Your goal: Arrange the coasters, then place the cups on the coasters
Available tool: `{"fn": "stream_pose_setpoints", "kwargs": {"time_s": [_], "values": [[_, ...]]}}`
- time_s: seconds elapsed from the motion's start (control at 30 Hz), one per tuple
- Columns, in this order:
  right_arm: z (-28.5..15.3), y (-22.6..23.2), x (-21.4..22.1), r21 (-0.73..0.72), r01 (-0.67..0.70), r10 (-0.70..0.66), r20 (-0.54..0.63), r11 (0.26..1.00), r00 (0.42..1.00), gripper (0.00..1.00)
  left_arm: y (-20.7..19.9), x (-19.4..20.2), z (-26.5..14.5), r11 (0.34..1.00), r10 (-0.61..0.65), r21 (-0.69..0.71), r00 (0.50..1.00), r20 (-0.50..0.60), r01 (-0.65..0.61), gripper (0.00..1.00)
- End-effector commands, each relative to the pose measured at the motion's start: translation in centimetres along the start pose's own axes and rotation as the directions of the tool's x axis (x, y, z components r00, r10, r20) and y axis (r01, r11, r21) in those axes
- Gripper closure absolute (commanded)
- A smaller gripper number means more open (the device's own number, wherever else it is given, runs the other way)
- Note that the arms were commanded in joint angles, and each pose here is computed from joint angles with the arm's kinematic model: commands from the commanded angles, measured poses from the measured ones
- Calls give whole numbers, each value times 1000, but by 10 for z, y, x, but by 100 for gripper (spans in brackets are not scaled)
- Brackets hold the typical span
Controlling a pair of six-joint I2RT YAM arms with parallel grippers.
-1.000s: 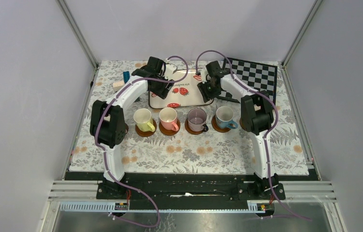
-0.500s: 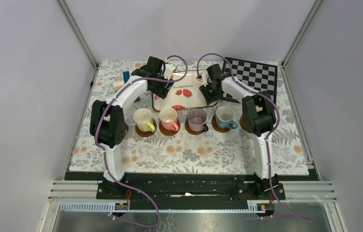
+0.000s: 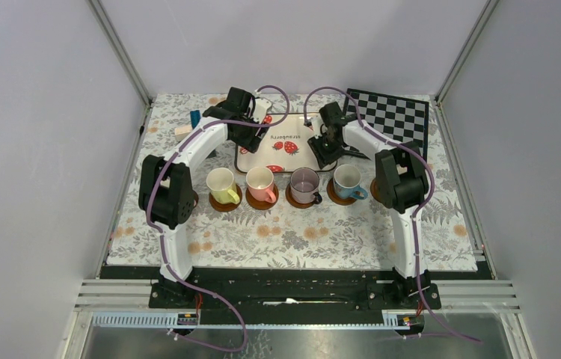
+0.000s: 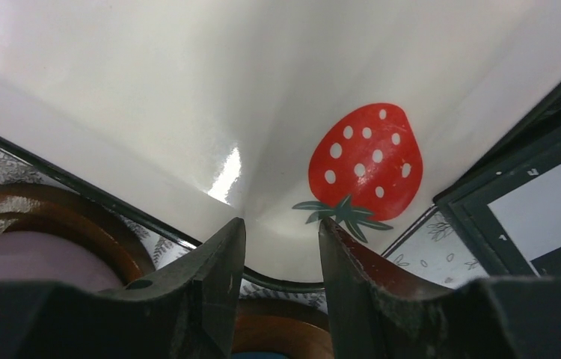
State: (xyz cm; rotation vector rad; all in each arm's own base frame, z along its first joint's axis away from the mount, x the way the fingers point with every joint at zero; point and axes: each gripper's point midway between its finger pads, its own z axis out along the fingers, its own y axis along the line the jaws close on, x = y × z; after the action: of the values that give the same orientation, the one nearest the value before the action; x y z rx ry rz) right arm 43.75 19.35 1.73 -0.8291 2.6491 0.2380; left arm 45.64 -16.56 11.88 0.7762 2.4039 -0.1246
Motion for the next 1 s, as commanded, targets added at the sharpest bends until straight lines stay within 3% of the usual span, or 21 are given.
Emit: {"fn": "stream_pose_setpoints", "kwargs": {"time_s": [0.0, 0.2, 0.37, 0.5, 0.63, 0.83, 0.97], "values": [[-21, 23, 8, -54, -11, 9, -34, 998, 999, 52, 5, -28, -16, 1000, -13, -9, 995, 99, 14, 37], [-37, 22, -15, -46, -11, 12, 21, 999, 1000, 49, 5, -34, -24, 1000, -18, -6, 993, 120, 19, 33], [-84, 13, -78, -16, 14, -10, 185, 1000, 983, 41, 8, -53, -51, 1000, -14, -15, 984, 179, 17, 21], [-135, 15, -126, -50, 12, 5, 335, 999, 942, 25, 13, -79, -93, 999, -25, -24, 964, 266, 33, 4], [-189, 18, -150, -97, 2, 42, 449, 995, 893, 3, 27, -100, -147, 997, -60, -29, 926, 373, 76, 1], [-269, 1, -142, -151, -5, 91, 563, 988, 821, 0, 85, -90, -219, 968, -212, -25, 860, 464, 251, 1], [-296, -29, -111, -173, -53, 145, 576, 983, 804, 0, 108, -60, -244, 957, -236, -50, 868, 437, 285, 1]]}}
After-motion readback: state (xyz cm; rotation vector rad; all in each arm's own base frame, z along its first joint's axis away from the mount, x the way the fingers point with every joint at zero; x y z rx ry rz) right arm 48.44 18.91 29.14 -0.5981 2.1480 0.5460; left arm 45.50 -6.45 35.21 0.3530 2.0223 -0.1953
